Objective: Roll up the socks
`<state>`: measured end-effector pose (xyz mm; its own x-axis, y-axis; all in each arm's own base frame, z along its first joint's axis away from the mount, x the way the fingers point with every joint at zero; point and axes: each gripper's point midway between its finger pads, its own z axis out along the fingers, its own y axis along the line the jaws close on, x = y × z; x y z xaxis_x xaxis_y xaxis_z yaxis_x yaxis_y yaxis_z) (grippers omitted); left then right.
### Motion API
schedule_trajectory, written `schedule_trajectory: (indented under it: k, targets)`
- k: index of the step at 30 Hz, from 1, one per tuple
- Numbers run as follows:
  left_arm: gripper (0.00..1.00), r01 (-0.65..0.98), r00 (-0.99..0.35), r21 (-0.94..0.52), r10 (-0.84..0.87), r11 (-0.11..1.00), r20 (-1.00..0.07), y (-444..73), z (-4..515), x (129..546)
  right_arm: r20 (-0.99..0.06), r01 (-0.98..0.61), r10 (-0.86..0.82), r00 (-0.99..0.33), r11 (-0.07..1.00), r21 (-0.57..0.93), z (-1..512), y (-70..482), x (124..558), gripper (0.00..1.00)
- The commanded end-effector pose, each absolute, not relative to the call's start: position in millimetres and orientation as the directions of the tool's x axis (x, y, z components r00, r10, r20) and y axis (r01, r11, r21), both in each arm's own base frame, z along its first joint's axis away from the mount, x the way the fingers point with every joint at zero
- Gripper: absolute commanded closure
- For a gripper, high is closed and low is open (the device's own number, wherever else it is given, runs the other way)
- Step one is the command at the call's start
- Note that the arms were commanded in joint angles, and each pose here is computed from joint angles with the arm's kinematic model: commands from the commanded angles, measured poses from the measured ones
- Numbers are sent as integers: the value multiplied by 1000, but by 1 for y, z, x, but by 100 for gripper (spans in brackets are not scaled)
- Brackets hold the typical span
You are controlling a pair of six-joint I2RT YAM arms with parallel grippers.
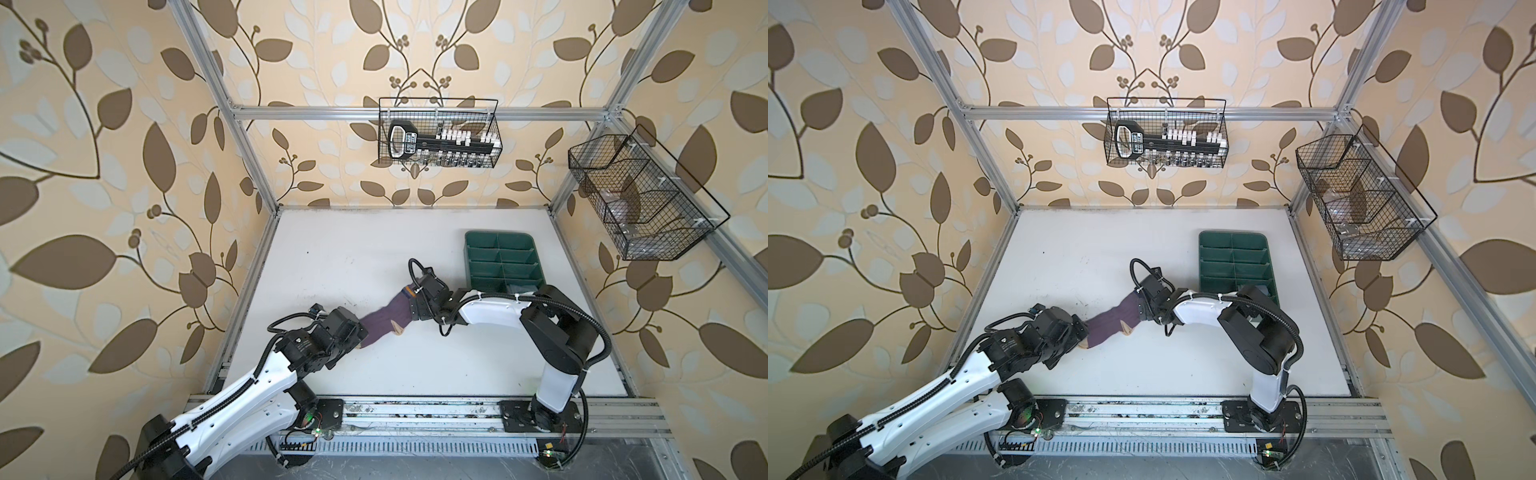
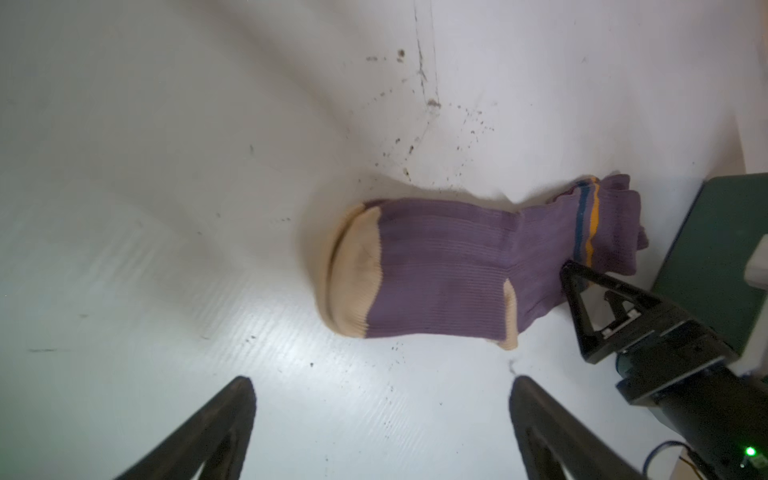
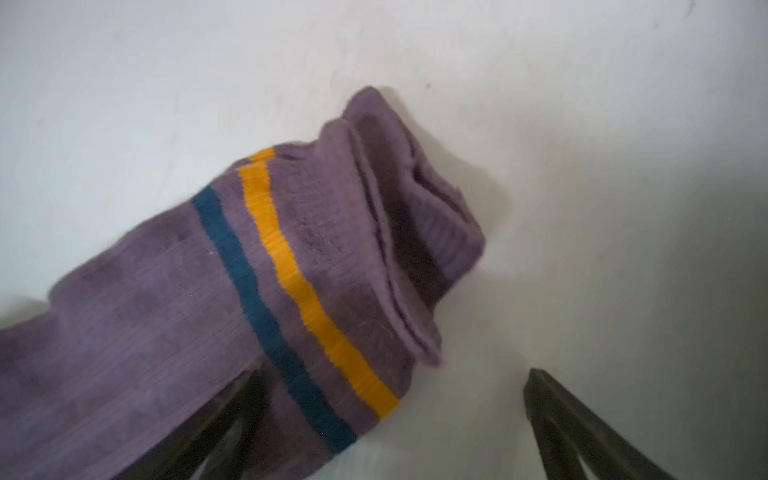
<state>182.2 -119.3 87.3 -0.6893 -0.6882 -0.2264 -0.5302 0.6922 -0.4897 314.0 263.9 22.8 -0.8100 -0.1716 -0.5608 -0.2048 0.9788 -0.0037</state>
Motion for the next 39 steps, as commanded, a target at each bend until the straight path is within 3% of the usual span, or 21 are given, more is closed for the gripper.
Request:
schedule_trajectory:
  k: [1,9,16,20,29,39]
  targets:
    - [3,-483,-667,-623,-719,615,-193,-146,107,205,-574,-230,-204,-793,973,-28,36,270,292,0]
    - [3,-506,-563,-630,-779,590,-277,-132,95,224,-730,-312,-197,-654,950,23,124,274,291,0]
    - [3,-534,-455,-649,-831,542,-319,-121,84,240,-780,-634,-315,-541,762,133,157,322,280,0]
    - [3,-580,-415,-615,-843,534,-341,-112,73,241,-721,-663,-321,-614,706,250,137,336,289,0]
    - [3,-669,-367,-540,-859,511,-358,-93,45,230,-541,-646,-418,-730,680,346,62,360,293,0]
    - [3,-646,-346,-513,-816,565,-463,-86,50,244,-441,-528,-373,-816,791,308,8,315,274,0]
